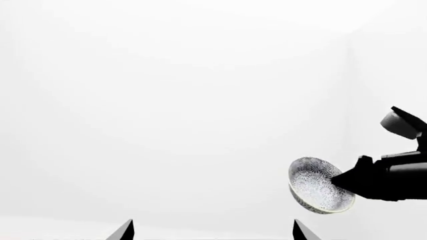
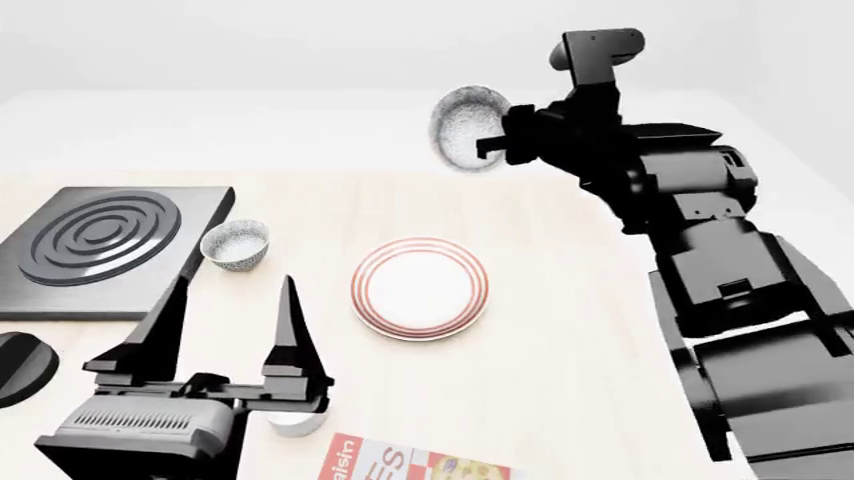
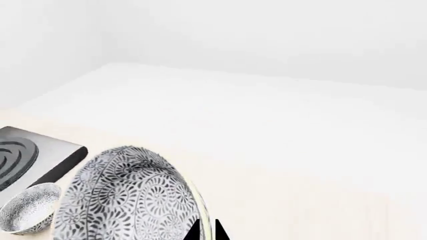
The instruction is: Pick the akita bowl next to the cookies box and place it on the plate.
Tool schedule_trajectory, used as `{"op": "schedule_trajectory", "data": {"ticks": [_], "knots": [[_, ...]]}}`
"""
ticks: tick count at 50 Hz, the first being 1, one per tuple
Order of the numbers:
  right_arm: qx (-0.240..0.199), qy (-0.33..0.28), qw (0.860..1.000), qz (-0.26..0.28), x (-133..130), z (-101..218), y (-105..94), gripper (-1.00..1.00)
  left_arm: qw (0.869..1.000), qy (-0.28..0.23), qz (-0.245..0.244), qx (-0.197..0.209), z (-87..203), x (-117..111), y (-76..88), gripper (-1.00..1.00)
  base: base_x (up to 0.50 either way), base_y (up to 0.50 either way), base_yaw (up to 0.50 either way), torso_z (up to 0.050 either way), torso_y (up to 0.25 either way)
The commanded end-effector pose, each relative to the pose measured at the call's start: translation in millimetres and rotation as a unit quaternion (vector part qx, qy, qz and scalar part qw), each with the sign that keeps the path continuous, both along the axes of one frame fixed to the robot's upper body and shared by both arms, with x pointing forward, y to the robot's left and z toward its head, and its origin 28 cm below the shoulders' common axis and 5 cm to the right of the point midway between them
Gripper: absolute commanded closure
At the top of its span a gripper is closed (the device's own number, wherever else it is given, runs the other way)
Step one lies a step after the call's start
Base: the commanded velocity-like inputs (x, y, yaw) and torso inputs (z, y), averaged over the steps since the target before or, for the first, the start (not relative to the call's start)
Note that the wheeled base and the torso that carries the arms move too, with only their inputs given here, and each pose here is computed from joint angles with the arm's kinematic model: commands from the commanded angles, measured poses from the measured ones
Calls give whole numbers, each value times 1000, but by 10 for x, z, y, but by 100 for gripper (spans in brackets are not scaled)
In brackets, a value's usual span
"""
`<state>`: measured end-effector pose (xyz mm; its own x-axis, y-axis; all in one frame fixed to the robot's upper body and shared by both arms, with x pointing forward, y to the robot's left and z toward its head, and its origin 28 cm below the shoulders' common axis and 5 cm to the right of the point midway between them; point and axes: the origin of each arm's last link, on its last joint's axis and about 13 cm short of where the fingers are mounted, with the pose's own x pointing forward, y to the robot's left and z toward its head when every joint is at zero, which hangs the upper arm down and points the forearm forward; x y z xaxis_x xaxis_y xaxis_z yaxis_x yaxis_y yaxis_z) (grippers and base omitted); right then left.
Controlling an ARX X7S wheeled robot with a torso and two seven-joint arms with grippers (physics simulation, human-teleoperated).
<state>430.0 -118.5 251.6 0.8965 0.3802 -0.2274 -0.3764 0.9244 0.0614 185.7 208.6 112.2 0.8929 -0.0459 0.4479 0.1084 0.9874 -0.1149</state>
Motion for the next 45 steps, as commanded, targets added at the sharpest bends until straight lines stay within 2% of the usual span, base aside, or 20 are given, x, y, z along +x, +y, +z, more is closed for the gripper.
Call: {"op": "schedule_trajectory", "data": {"ticks": [1,3,5,6,9,11,23,28,34,45], "knots": [[132,53,989,43,-17,-199,414,100,1000,-9,14,2,-9,-86,85,-100,0,0,0,0,0],[184,70,980,43,-33,-192,445,100,1000,-13,18,1,-8,-127,96,-100,0,0,0,0,0],[213,80,972,53,-45,-193,471,100,1000,-15,17,2,-11,-148,100,-100,0,0,0,0,0],[246,90,964,44,-54,-193,490,100,1000,-16,16,4,-19,-164,103,-100,0,0,0,0,0],[280,107,953,28,-67,-224,500,100,1000,-16,19,9,-27,-185,122,-100,0,0,0,0,3],[268,115,956,20,-75,-276,507,100,1000,-14,22,10,-28,-188,139,-100,0,0,0,0,0],[278,173,944,-22,-130,-468,535,100,999,-5,43,9,-37,-228,170,-100,0,0,0,0,0],[260,187,947,-15,-155,-551,560,100,999,-1,38,-4,-31,-217,185,-100,0,0,0,0,0],[255,190,948,-7,-165,-572,591,100,999,-9,43,-2,-19,-235,182,-100,0,0,0,0,2],[241,188,952,-1,-167,-595,584,100,999,-15,47,11,-38,-234,164,-100,0,0,0,4,-243]]}}
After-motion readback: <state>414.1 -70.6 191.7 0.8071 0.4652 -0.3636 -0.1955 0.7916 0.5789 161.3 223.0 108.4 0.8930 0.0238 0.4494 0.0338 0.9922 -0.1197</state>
